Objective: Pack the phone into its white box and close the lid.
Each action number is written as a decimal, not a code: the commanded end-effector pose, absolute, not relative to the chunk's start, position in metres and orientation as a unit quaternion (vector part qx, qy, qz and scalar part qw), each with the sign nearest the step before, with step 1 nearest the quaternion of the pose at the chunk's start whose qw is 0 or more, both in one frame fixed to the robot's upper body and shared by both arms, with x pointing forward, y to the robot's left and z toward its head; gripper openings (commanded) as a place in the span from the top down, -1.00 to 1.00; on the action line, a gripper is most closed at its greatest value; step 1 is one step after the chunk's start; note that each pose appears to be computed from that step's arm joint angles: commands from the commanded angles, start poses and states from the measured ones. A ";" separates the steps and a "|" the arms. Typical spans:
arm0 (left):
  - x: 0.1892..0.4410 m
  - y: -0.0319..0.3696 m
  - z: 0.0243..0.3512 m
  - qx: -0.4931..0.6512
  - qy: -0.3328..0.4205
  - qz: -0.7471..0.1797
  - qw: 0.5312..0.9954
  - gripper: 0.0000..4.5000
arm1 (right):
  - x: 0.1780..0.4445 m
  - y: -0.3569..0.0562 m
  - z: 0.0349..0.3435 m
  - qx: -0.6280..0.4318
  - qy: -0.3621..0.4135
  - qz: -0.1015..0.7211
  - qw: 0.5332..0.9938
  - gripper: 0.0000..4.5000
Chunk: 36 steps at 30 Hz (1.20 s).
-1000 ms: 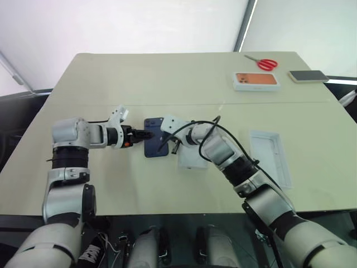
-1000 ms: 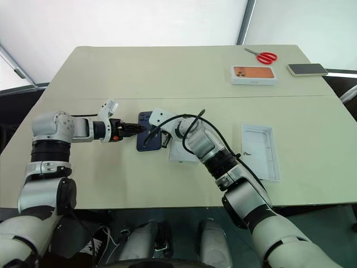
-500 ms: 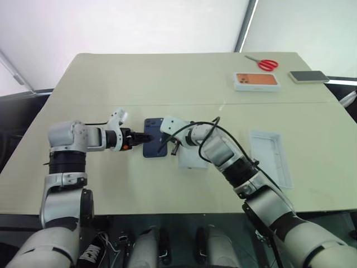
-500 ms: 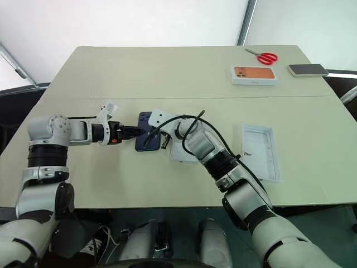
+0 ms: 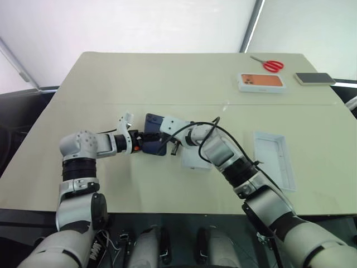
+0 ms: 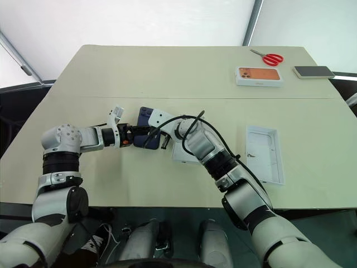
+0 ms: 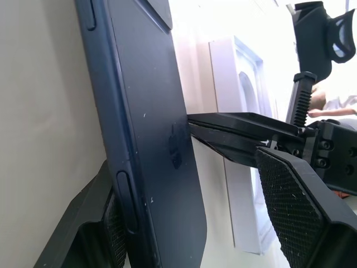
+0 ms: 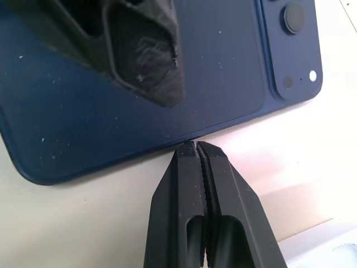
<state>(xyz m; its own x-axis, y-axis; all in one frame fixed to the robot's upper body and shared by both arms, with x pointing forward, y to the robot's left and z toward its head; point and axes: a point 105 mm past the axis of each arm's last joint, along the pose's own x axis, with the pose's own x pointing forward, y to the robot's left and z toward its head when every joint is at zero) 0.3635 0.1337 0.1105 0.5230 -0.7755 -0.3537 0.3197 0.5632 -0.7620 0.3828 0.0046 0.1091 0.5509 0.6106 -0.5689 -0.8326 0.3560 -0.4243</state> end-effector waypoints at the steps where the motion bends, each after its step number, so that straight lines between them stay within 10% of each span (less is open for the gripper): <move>1: 0.356 0.133 0.103 -0.335 0.365 -0.344 0.797 -0.50 | 0.380 0.017 0.124 -0.353 0.126 0.460 0.805 0.97; 9: 0.357 0.149 0.101 -0.356 0.345 -0.324 0.806 -0.50 | 0.380 0.016 0.124 -0.354 0.126 0.458 0.806 0.97; 14: 0.354 0.148 0.099 -0.360 0.347 -0.320 0.804 0.31 | 0.381 0.013 0.122 -0.356 0.128 0.457 0.805 0.99; 24: 0.347 0.145 0.092 -0.382 0.353 -0.315 0.794 0.31 | 0.380 0.014 0.122 -0.360 0.124 0.458 0.803 0.99; 29: 0.346 0.144 0.090 -0.389 0.354 -0.314 0.790 0.98 | 0.380 0.015 0.122 -0.360 0.123 0.459 0.803 0.99; 36: 0.344 0.148 0.091 -0.421 0.342 -0.314 0.779 0.98 | 0.378 0.020 0.136 -0.306 0.092 0.485 0.814 0.99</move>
<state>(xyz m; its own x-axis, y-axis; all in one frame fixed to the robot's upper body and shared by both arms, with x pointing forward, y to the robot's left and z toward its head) 0.3470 0.1453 0.0977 0.5675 -0.7846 -0.2499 0.2382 0.4469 -0.8623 0.3808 0.0068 0.1122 0.5266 0.6564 -0.5402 -0.8465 0.3460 -0.4046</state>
